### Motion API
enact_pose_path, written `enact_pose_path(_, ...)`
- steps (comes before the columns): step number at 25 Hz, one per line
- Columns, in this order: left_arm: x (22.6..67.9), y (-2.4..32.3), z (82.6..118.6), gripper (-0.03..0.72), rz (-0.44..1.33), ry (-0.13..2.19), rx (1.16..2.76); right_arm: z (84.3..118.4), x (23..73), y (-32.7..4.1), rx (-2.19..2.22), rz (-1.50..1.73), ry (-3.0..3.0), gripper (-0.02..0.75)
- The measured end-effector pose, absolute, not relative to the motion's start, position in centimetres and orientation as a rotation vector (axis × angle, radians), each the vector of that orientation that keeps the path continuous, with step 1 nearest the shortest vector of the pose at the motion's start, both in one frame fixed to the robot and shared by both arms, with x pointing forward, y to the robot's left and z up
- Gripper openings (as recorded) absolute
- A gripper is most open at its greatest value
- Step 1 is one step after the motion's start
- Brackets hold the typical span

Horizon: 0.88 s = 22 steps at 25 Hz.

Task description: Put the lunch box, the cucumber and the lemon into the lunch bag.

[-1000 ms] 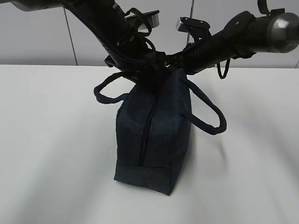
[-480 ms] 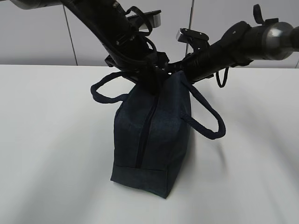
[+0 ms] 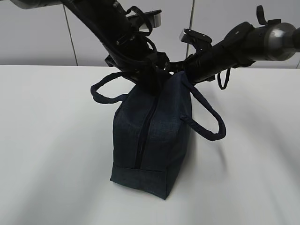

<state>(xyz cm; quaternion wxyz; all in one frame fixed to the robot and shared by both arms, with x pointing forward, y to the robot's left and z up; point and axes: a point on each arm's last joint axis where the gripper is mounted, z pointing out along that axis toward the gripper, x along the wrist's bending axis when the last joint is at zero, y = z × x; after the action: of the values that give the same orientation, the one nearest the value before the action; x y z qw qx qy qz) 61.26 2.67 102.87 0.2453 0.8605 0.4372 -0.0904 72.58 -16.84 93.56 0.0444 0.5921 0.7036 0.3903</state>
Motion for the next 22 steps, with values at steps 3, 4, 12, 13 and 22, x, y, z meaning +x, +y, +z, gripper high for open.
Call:
enact_pose_path(3,61.26,2.67,102.87,-0.01,-0.247,1.193,2.349,93.57,72.6,-16.88,1.816,1.196,2.145,0.0)
enact_pose_path(4,61.26,2.67,102.87,-0.01,-0.247,1.193,2.349,93.55,72.6,-16.87,1.817,1.197,2.145,0.0)
enact_pose_path(12,61.26,2.67,102.87,-0.01,-0.247,1.193,2.349,93.48,72.65,-16.98,1.824,1.199,2.141,0.0)
enact_pose_path(13,61.26,2.67,102.87,-0.01,-0.247,1.193,2.349,93.48,72.65,-16.98,1.824,1.199,2.141,0.0)
enact_pose_path(22,61.27,2.69,102.86,-0.01,-0.244,1.193,2.35,93.66,72.66,-16.97,1.813,1.196,2.147,0.021)
